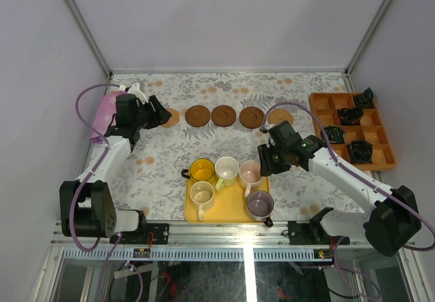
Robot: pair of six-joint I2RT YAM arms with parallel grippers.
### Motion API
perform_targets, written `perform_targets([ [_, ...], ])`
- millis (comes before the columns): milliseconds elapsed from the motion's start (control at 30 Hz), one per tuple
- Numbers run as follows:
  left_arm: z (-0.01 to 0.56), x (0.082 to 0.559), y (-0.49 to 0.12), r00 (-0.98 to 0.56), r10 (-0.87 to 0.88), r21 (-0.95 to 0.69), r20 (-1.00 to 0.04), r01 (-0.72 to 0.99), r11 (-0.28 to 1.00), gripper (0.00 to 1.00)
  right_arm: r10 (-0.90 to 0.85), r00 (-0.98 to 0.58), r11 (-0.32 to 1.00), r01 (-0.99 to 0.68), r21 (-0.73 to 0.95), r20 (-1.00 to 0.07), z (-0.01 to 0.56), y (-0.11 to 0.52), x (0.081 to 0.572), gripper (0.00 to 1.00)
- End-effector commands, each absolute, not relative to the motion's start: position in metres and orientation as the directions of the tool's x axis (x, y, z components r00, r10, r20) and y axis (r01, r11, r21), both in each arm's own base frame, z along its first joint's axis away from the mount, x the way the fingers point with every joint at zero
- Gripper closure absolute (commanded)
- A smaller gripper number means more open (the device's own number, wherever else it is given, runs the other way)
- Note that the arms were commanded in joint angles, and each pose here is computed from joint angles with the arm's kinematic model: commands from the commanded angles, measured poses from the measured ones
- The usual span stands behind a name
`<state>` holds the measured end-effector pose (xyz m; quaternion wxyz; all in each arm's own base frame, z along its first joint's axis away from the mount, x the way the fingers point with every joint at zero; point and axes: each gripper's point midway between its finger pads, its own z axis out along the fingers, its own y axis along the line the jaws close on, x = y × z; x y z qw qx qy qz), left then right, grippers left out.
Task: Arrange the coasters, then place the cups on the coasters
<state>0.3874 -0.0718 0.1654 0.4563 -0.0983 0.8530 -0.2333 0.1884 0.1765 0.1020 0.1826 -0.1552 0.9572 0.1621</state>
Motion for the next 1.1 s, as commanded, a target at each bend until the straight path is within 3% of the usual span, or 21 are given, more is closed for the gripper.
perform_targets([
  [0, 0.173, 0.388, -0.071, -0.535, -0.364, -0.466, -0.762, 0.063, 0.883, 0.45, -0.267, -0.875, 0.873, -0.397, 0.283, -0.403, 0.11, 0.189, 0.189, 0.53],
  [167, 0.172, 0.389, -0.071, -0.537, -0.359, -0.462, -0.763, 0.065, 0.885, 0.44, -0.281, -0.869, 0.869, -0.41, 0.276, -0.406, 0.107, 0.192, 0.195, 0.55],
  [333, 0.169, 0.389, -0.071, -0.544, -0.359, -0.463, -0.758, 0.063, 0.884, 0.44, -0.303, -0.866, 0.867, -0.424, 0.264, -0.398, 0.101, 0.197, 0.204, 0.68],
  [633, 0.168, 0.387, -0.07, -0.544, -0.362, -0.463, -0.757, 0.055, 0.885, 0.44, -0.349, -0.841, 0.855, -0.467, 0.226, -0.414, 0.092, 0.207, 0.226, 0.76],
  [733, 0.168, 0.387, -0.071, -0.546, -0.361, -0.463, -0.756, 0.056, 0.885, 0.44, -0.36, -0.823, 0.856, -0.478, 0.196, -0.439, 0.093, 0.21, 0.24, 0.86],
  [967, 0.17, 0.388, -0.069, -0.542, -0.356, -0.455, -0.761, 0.053, 0.889, 0.44, -0.369, -0.769, 0.858, -0.498, 0.126, -0.522, 0.102, 0.22, 0.276, 0.88],
  [1067, 0.169, 0.388, -0.069, -0.548, -0.355, -0.455, -0.757, 0.052, 0.889, 0.44, -0.367, -0.764, 0.864, -0.491, 0.109, -0.531, 0.105, 0.223, 0.286, 0.96],
])
